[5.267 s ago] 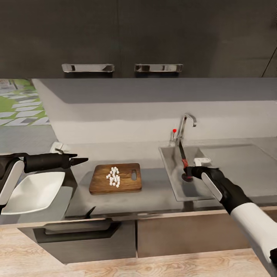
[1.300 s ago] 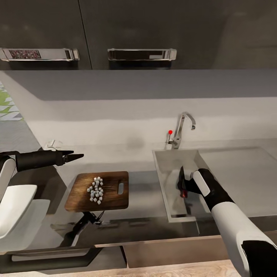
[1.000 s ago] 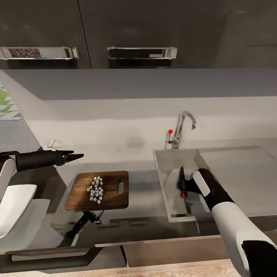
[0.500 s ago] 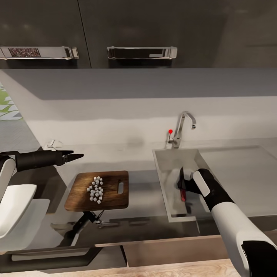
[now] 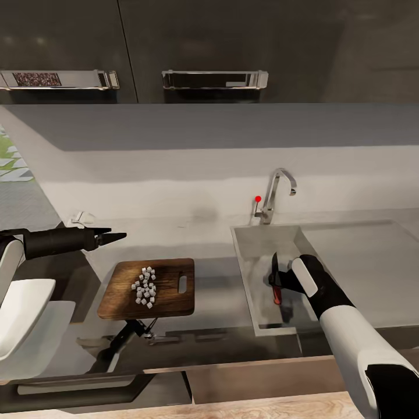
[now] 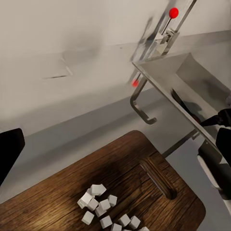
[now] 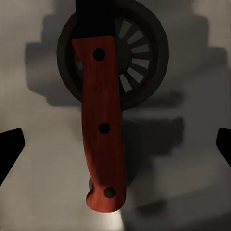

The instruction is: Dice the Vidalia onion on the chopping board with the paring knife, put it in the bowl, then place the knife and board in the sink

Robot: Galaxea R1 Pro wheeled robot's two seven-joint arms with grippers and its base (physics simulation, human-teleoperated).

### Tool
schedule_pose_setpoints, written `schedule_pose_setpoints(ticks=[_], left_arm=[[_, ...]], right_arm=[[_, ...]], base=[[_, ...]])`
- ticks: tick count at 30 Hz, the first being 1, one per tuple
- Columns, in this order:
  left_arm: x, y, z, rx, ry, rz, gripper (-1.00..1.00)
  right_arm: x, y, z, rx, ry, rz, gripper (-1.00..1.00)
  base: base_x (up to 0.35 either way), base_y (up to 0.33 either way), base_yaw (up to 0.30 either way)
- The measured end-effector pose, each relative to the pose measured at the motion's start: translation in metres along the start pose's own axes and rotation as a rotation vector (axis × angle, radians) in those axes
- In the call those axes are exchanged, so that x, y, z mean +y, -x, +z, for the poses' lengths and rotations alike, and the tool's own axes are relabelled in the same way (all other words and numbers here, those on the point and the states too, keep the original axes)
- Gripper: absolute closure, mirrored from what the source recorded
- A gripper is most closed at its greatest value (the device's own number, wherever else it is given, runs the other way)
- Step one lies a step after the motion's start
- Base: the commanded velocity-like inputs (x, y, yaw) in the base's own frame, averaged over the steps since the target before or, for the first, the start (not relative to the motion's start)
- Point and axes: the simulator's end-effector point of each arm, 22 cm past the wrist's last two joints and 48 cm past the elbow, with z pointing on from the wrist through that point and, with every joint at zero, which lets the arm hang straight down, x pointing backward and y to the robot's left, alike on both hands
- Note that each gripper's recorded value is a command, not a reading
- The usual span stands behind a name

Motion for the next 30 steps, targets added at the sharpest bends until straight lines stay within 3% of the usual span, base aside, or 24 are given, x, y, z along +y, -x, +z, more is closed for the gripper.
schedule_pose_setpoints(ticks=[3, 5, 10, 14, 15, 18, 23, 24, 25, 30], left_arm=[[0.000, 0.000, 0.000, 0.000, 0.000, -0.001, -1.00], [0.001, -0.001, 0.000, 0.001, 0.001, -0.002, -1.00], [0.001, -0.001, 0.001, 0.001, 0.001, -0.003, -1.00], [0.002, -0.001, 0.000, 0.001, 0.002, -0.004, -1.00], [0.002, -0.001, 0.000, 0.001, 0.002, -0.004, -1.00], [0.003, 0.000, -0.001, 0.000, 0.005, -0.003, -1.00], [0.007, 0.001, -0.005, -0.001, 0.017, 0.000, -1.00], [0.008, 0.001, -0.006, 0.001, 0.021, 0.002, -1.00], [0.011, 0.002, -0.009, 0.003, 0.028, 0.006, -1.00], [0.012, 0.002, -0.010, 0.005, 0.032, 0.007, -1.00]], right_arm=[[0.010, 0.026, -0.019, -0.076, 0.025, -0.005, -1.00], [0.021, 0.054, -0.042, -0.163, 0.054, -0.011, -1.00], [0.032, 0.082, -0.072, -0.261, 0.085, -0.019, -1.00], [0.044, 0.114, -0.114, -0.384, 0.126, -0.024, -1.00], [0.049, 0.126, -0.134, -0.435, 0.145, -0.025, -1.00], [0.056, 0.139, -0.160, -0.501, 0.170, -0.034, -1.00], [0.081, 0.135, -0.168, -0.508, 0.239, -0.090, -1.00], [0.091, 0.132, -0.170, -0.506, 0.276, -0.104, -1.00], [0.110, 0.128, -0.175, -0.500, 0.366, -0.135, -1.00], [0.121, 0.123, -0.179, -0.487, 0.428, -0.164, -1.00]], base=[[0.000, 0.000, 0.000], [0.000, 0.000, 0.000], [0.000, 0.000, 0.000], [0.000, 0.015, 0.000], [0.000, 0.079, 0.000], [0.000, 0.123, 0.000], [0.000, 0.234, 0.000], [0.000, 0.305, 0.000], [0.000, 0.309, 0.000], [0.000, 0.298, 0.000]])
